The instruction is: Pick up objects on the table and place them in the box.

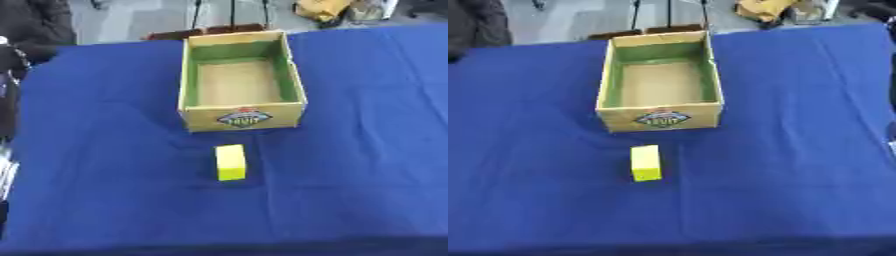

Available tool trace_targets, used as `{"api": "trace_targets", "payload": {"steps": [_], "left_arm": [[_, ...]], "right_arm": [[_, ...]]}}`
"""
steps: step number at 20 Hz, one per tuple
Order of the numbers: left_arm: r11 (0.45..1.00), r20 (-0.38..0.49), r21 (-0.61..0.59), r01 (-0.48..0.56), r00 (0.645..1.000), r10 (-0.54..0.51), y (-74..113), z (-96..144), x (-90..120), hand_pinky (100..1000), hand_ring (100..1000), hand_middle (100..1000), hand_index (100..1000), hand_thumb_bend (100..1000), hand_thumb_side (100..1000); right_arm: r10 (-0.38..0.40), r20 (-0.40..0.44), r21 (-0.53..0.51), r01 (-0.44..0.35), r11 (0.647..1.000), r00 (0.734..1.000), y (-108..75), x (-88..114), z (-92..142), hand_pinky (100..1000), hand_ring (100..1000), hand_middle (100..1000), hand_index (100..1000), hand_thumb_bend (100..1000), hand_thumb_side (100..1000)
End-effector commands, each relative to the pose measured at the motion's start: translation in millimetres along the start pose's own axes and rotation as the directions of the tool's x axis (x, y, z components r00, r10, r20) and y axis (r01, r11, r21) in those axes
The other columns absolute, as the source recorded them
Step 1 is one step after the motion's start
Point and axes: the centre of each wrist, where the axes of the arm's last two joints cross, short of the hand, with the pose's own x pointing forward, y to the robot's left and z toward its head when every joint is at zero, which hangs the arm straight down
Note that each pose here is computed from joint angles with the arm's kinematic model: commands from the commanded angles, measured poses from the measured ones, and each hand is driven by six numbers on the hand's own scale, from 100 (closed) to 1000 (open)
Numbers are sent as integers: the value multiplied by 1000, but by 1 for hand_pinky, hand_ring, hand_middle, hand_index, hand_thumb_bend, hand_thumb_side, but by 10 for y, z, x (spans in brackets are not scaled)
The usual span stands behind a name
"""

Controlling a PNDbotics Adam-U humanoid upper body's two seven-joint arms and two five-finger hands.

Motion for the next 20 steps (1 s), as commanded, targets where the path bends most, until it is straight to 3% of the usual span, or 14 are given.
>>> {"api": "trace_targets", "payload": {"steps": [1,14,17,20], "left_arm": [[1000,22,-10,21,1000,-21,38,-47,50,807,713,777,886,755,1000],[998,22,-54,35,999,-34,31,-58,68,806,710,775,885,766,1000],[994,26,-91,60,998,-58,28,-84,91,803,708,773,874,795,937],[976,32,-179,122,993,-118,-4,-139,144,790,704,767,875,858,800]], "right_arm": [[3,12,6,-3,1000,1000,-25,33,-28,792,780,798,909,100,1000],[3,5,14,-3,1000,1000,-22,19,-17,794,781,798,908,100,995],[1,2,18,-1,1000,1000,-22,13,-10,796,783,800,909,100,992],[-1,1,27,1,1000,1000,-18,10,-9,798,784,802,912,100,990]]}}
